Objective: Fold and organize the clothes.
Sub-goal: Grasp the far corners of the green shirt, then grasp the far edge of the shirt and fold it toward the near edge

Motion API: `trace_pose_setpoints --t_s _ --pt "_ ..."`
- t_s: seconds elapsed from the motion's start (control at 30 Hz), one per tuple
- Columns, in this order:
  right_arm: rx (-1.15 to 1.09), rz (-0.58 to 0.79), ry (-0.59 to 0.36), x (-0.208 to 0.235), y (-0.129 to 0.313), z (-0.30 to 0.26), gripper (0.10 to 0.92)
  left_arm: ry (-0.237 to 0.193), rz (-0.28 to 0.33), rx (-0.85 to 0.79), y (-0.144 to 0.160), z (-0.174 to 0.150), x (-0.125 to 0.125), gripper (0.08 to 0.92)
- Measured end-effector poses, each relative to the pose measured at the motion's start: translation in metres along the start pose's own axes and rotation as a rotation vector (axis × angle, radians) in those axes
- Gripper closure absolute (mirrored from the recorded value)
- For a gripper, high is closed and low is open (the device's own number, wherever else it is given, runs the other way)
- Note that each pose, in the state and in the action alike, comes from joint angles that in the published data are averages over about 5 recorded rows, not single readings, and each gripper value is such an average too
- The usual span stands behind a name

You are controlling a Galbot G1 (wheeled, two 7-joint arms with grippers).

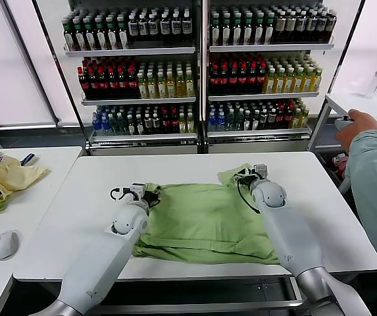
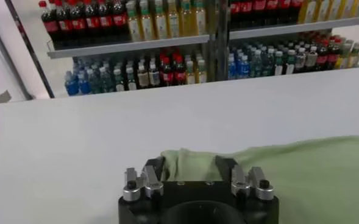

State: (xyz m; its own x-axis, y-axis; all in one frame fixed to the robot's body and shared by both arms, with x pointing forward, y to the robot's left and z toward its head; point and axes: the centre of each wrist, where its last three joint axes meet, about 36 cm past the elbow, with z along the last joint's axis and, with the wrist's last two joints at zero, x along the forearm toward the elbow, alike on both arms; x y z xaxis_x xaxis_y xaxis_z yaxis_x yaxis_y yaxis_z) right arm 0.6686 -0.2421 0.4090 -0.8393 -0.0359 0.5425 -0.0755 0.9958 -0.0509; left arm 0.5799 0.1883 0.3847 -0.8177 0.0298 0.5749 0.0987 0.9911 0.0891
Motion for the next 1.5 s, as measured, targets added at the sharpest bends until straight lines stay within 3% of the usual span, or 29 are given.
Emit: trace_pose_setpoints --t_s 0.47,0.77,1.5 --pt "-0.015 -0.029 0.008 -0.001 0.001 0.009 0.726 0.005 0.048 0.028 0.000 0.010 0.009 0.890" --pt "-0.028 -0.045 -0.060 0.017 0.000 0.005 0.899 -0.049 0.066 0.068 0.009 0.012 0.023 0.903" --pt "-0.043 -0.083 -0.250 0.135 -0.013 0.024 0.909 -0.196 0.109 0.084 0.031 0.017 0.106 0.903"
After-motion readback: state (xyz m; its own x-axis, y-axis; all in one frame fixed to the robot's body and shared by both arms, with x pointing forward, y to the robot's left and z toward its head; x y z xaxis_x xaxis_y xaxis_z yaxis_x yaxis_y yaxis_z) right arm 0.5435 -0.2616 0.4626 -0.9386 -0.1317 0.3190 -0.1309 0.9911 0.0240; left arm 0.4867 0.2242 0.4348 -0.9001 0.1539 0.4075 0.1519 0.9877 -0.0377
